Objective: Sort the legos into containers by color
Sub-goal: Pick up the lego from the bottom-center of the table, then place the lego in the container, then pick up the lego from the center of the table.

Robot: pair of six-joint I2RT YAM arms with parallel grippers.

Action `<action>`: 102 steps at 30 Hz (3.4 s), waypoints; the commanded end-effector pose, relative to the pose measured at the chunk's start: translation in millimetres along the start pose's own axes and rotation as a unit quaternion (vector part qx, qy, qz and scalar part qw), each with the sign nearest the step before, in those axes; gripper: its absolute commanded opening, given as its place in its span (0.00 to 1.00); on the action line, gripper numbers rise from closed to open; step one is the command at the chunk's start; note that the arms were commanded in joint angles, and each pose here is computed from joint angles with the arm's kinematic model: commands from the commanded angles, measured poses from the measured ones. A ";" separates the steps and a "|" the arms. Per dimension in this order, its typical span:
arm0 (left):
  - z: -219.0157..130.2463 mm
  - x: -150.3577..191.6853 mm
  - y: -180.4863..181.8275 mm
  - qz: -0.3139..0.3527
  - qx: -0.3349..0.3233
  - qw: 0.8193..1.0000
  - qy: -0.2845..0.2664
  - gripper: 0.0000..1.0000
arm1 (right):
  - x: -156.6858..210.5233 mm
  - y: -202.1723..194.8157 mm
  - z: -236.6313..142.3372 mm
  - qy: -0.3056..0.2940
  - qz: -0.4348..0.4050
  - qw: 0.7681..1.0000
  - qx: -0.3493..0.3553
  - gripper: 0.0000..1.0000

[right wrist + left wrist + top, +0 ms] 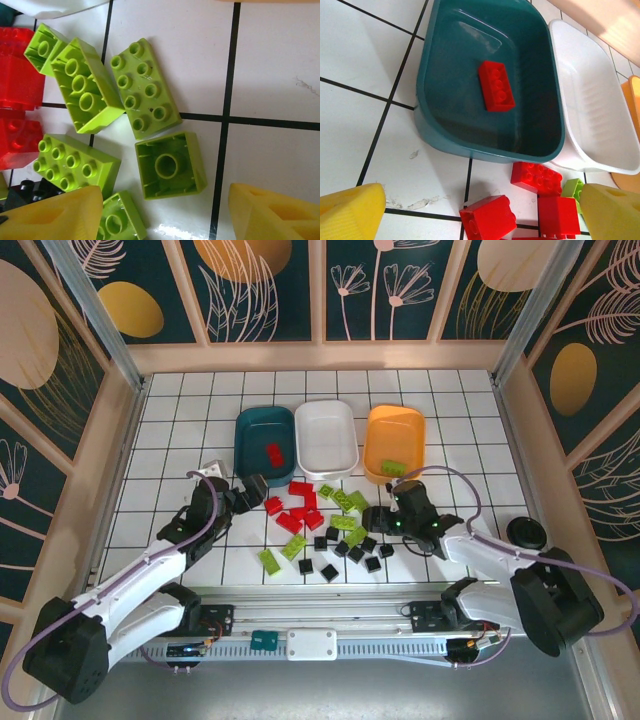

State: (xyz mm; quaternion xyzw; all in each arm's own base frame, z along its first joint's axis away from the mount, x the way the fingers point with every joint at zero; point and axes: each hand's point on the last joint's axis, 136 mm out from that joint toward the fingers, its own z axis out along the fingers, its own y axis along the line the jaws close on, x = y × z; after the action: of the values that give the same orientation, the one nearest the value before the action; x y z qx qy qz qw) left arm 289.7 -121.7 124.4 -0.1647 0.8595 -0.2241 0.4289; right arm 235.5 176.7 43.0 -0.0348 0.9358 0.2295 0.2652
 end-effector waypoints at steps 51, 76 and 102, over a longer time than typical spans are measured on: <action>7.5 -91.7 -29.0 0.083 -0.101 0.987 -0.092 0.99 | -192.6 2.6 -60.6 -0.192 0.043 0.980 0.034 0.17; 26.8 -19.4 -31.0 0.013 -0.100 0.988 0.116 0.91 | -212.1 -10.5 -39.5 -0.149 0.089 0.984 0.036 0.60; 30.1 54.3 -6.7 -0.016 0.034 0.992 0.118 0.92 | -77.2 24.4 -73.4 -0.189 0.071 0.979 0.006 0.56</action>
State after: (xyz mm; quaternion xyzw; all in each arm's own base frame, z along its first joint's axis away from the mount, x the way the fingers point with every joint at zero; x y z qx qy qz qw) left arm 261.3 -142.2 50.1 -0.1536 0.9159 -0.2335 0.2881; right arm 262.4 171.2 139.0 0.0562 0.8715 0.2658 0.4083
